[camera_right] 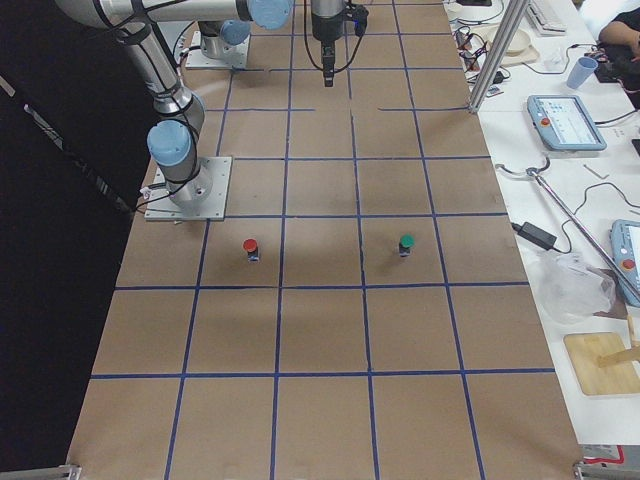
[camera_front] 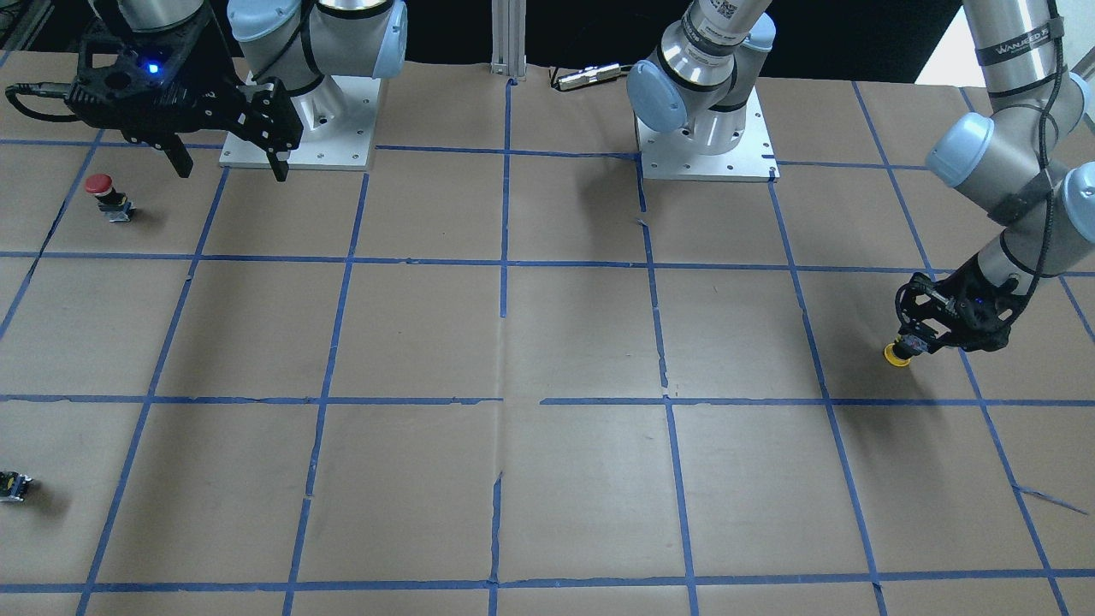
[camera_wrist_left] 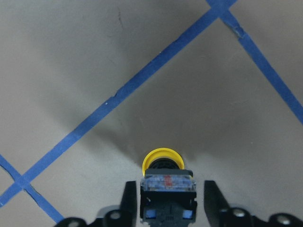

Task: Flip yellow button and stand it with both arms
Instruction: 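Lift the yellow button with the left gripper while the right gripper turns toward it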

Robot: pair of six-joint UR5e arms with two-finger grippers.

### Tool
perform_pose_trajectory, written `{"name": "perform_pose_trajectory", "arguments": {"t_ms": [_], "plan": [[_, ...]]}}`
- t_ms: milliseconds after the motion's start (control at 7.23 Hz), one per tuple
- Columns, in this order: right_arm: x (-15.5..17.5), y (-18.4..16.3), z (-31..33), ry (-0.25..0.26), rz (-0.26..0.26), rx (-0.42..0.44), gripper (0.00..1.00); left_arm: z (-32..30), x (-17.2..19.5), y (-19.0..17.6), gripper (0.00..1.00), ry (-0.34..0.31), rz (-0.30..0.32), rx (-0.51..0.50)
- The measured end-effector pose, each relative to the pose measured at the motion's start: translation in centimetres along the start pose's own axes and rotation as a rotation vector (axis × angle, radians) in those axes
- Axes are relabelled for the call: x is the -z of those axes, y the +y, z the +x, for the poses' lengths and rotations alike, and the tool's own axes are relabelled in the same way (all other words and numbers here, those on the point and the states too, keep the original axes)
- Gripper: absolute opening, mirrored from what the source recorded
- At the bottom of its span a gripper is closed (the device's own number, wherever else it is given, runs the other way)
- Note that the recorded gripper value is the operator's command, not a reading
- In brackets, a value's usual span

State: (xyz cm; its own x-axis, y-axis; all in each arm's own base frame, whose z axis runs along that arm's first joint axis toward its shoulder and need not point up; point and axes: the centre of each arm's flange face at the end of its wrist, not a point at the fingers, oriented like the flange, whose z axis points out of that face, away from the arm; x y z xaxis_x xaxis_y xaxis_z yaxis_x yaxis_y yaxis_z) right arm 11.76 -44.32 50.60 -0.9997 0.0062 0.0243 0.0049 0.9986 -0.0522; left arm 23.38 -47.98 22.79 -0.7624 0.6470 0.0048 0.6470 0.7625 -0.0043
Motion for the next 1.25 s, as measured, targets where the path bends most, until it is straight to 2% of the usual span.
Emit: {"name": "perform_pose_trajectory", "arguments": {"t_ms": [277,415,553,830,969,1107,1245], "plan": [[0.0,0.1,0.1,-0.003,-0.002,0.0,1.0,0.4,1.4,-0.4,0.19,-0.012,0.01,-0.006],[0.2,0.1,0.1,-0.008,0.001,0.002,1.0,1.3,3.0,-1.2,0.18,-0.005,0.035,-0.014],[0.5,0.2,0.1,-0.01,0.008,0.005,1.0,3.0,4.9,-2.1,0.17,0.03,0.076,-0.019],[1.0,0.6,-0.1,-0.014,0.023,0.012,1.0,6.7,8.1,-4.0,0.1,0.146,0.192,-0.029],[1.1,0.8,-0.1,-0.023,0.014,0.0,1.0,8.5,9.5,-5.0,0.1,0.24,0.249,-0.014],[1.2,0.7,0.7,-0.047,-0.01,-0.052,1.0,10.3,10.6,-6.4,0.1,0.346,0.315,0.028],[1.5,0.4,2.4,-0.109,-0.048,-0.172,0.99,12.6,11.6,-8.9,0.1,0.442,0.379,0.077]]}}
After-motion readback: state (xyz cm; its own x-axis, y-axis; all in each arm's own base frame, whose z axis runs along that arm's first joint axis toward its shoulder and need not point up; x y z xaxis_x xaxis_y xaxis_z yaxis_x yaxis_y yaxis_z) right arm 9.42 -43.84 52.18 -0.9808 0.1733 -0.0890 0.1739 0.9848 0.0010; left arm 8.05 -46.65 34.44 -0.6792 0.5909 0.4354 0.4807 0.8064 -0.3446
